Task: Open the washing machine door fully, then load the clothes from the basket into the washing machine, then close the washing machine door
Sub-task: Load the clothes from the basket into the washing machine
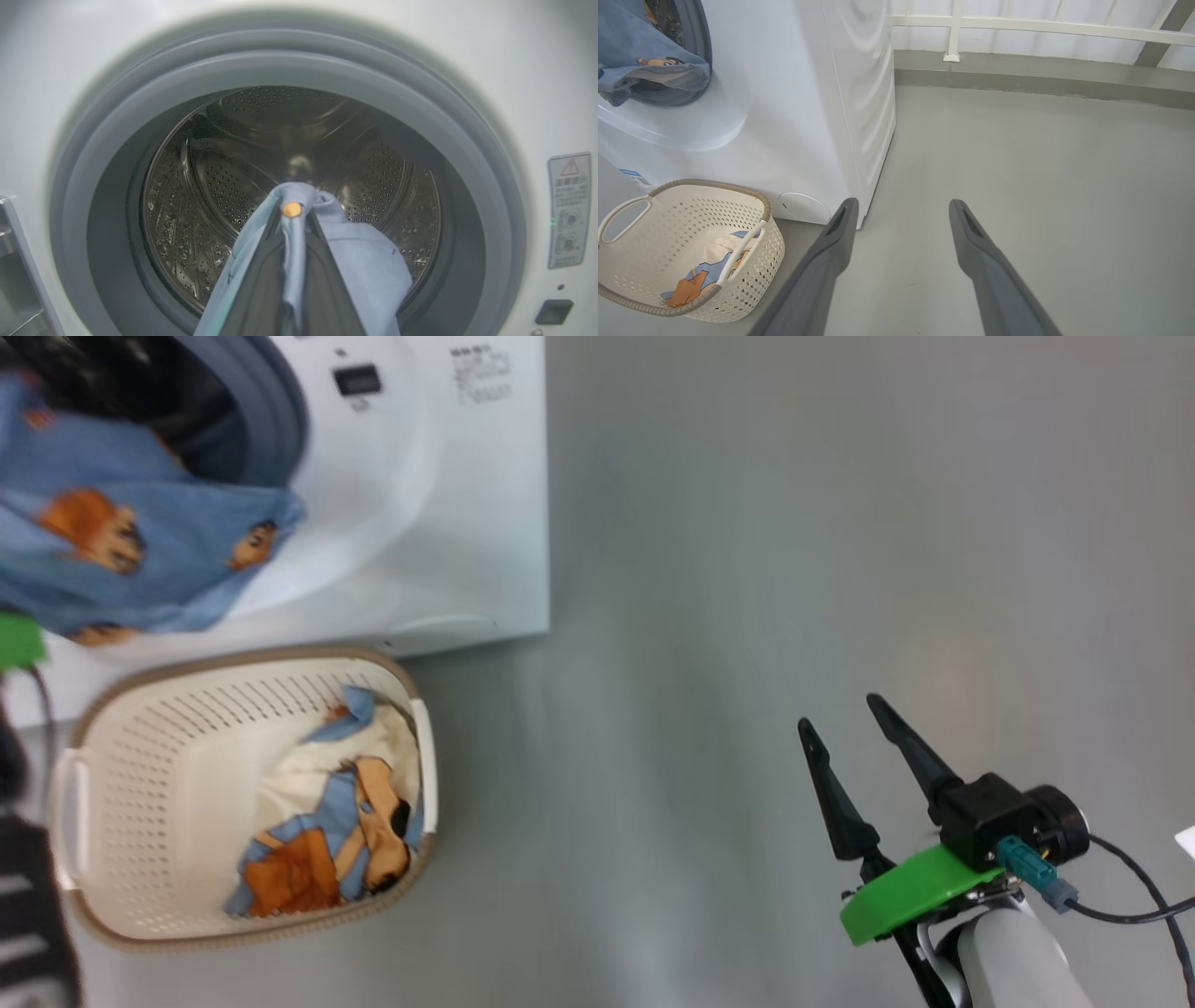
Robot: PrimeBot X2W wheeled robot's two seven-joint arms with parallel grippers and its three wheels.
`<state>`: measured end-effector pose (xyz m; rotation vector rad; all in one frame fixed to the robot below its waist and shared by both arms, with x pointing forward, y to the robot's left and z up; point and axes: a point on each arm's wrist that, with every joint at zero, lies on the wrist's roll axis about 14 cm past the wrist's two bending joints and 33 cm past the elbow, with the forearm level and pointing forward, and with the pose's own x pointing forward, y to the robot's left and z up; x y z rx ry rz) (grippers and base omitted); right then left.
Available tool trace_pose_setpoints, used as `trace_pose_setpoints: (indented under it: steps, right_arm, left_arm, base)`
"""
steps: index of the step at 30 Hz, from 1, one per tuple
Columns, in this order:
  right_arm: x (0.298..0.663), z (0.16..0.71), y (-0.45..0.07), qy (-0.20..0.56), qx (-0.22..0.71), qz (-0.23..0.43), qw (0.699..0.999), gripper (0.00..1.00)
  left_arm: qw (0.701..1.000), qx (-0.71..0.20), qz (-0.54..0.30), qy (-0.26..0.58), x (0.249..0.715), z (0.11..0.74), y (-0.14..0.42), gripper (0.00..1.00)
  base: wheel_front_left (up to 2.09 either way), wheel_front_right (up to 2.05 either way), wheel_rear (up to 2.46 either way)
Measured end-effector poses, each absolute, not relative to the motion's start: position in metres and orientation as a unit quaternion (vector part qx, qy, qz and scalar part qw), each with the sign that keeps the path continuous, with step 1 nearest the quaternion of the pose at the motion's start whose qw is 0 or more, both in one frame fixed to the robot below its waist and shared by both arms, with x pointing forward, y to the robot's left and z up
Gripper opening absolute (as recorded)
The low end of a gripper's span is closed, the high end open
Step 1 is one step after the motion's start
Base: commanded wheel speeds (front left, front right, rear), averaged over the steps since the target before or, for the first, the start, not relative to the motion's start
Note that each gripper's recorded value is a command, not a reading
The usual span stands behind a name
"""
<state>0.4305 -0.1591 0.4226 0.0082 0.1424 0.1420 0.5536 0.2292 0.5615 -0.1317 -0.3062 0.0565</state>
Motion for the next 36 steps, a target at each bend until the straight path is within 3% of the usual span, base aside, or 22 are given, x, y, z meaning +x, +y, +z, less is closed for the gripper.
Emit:
trace_pose_setpoints:
  steps: [17,31,34,36]
  right_arm:
    - [0.445,0.360,-0.186,0.139,0.020,0.032,0.990,1.00]
    - [0.436,0.325,-0.207,0.187,0.028,0.000,0.982,1.00]
    - [0.437,0.321,-0.210,0.191,0.026,-0.003,0.981,1.00]
    - [0.439,0.316,-0.210,0.194,0.024,0.000,0.981,1.00]
  left_arm:
    - [0.993,-0.020,-0.026,-0.112,0.707,0.517,0.225,0.00]
    - [0.997,-0.012,-0.050,-0.065,0.777,0.458,0.204,0.00]
    - [0.996,-0.024,-0.045,-0.079,0.786,0.463,0.205,0.00]
    - [0.988,-0.054,-0.003,-0.142,0.796,0.502,0.225,0.00]
  base:
    - [0.00,0.00,0.00]
    - [0.00,0.00,0.00]
    - [0.00,0.00,0.00]
    - [0.00,0.00,0.00]
